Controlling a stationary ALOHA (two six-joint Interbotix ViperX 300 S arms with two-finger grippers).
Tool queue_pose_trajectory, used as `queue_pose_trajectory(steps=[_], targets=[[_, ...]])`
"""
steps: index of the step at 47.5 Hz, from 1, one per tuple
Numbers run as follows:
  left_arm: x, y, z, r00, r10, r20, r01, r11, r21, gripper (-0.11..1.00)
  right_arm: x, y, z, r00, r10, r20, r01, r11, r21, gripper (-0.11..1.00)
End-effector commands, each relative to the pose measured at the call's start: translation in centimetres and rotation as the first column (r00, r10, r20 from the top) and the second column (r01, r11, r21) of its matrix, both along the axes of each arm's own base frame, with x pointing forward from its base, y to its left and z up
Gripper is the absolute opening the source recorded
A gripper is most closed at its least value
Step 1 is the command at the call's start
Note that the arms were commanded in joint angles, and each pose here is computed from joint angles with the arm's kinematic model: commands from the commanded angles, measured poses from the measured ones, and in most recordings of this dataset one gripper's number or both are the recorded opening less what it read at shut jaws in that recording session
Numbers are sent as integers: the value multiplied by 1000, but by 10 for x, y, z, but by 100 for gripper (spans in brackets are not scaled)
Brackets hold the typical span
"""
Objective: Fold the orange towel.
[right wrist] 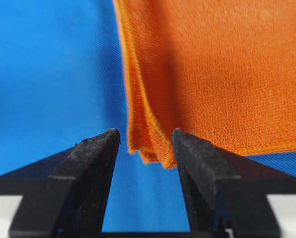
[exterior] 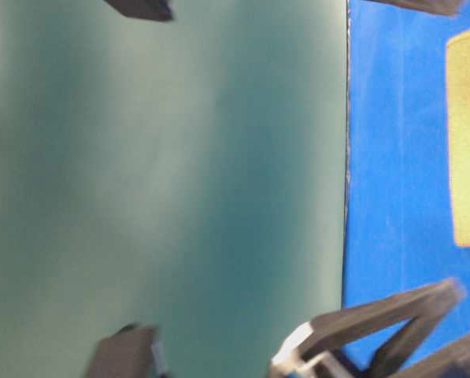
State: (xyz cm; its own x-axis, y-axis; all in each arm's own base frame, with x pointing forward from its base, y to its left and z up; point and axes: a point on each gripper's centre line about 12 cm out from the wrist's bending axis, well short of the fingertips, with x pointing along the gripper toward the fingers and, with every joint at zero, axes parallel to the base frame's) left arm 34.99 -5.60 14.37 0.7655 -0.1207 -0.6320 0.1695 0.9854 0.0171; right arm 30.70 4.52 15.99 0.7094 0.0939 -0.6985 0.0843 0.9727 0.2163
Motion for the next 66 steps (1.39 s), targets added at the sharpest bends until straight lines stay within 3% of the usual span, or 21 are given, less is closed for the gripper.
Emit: queue_pose_trajectory(steps=[1,12,21,29,46,54,66], targets=[[-7,0,30,998,1,66,0,1000,-16,63,-4,0,22,999,4,53,-4,1000,2,53],[-53,7,77,979,-2,204,9,999,-33,63,-35,-10,67,983,15,183,-9,999,-34,53],[-104,17,106,937,10,348,10,998,-58,63,-70,-24,95,951,4,310,17,998,-62,53],[-141,25,119,898,26,440,6,997,-71,63,-102,-37,105,932,-19,361,61,993,-106,53],[-193,47,96,872,108,478,-78,994,-82,63,-147,-61,68,909,-127,398,185,977,-109,53],[-199,48,78,879,113,463,-84,993,-83,63,-151,-62,49,900,-131,415,186,978,-96,53],[-200,48,74,875,116,471,-86,993,-84,61,-149,-61,46,898,-126,421,180,980,-90,53]])
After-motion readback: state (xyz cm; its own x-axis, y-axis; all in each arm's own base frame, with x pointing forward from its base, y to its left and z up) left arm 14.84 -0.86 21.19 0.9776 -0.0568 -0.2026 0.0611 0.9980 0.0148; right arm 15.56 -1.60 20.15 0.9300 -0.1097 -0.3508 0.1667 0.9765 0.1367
